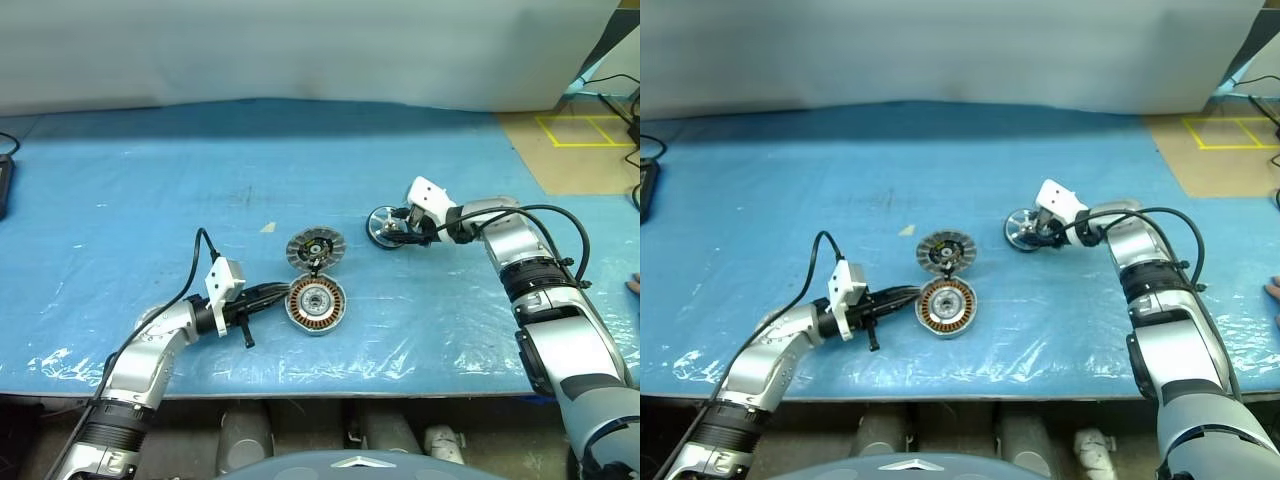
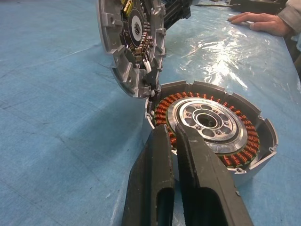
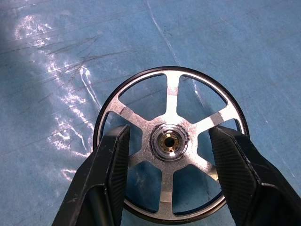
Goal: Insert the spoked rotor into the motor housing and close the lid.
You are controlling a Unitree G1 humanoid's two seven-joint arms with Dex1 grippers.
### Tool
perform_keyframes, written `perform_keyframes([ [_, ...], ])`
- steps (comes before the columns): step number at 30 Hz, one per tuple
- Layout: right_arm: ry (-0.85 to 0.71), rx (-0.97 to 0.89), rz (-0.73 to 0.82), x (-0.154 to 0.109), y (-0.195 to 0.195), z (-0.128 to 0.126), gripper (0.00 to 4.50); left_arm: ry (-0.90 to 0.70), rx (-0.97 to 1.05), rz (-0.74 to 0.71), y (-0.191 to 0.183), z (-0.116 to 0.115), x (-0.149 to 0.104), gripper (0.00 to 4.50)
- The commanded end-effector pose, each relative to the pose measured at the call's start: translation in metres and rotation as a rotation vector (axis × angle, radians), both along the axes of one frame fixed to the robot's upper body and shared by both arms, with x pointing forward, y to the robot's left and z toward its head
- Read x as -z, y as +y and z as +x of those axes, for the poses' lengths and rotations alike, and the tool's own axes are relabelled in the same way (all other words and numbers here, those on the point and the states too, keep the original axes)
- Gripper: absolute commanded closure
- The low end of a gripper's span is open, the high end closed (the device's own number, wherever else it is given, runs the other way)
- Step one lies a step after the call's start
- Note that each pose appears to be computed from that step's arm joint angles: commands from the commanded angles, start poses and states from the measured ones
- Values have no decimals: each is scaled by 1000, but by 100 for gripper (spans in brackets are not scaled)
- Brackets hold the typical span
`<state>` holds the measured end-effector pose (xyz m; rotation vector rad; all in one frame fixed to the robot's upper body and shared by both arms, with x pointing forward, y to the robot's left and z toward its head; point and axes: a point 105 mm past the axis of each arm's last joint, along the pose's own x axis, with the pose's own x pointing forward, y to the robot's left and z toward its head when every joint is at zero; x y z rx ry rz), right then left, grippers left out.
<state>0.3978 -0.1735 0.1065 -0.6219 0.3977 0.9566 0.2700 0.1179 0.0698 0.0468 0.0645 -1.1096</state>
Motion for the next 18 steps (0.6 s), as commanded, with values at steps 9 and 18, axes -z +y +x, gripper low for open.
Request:
perform_keyframes([
  [9,-24,5,-27,0,-10,-3,325,-32,-1,4,3,-2,-6,421],
  [18,-27,-107,125,-29,-19,-36,325,-27,23,-1,7,-5,-6,421],
])
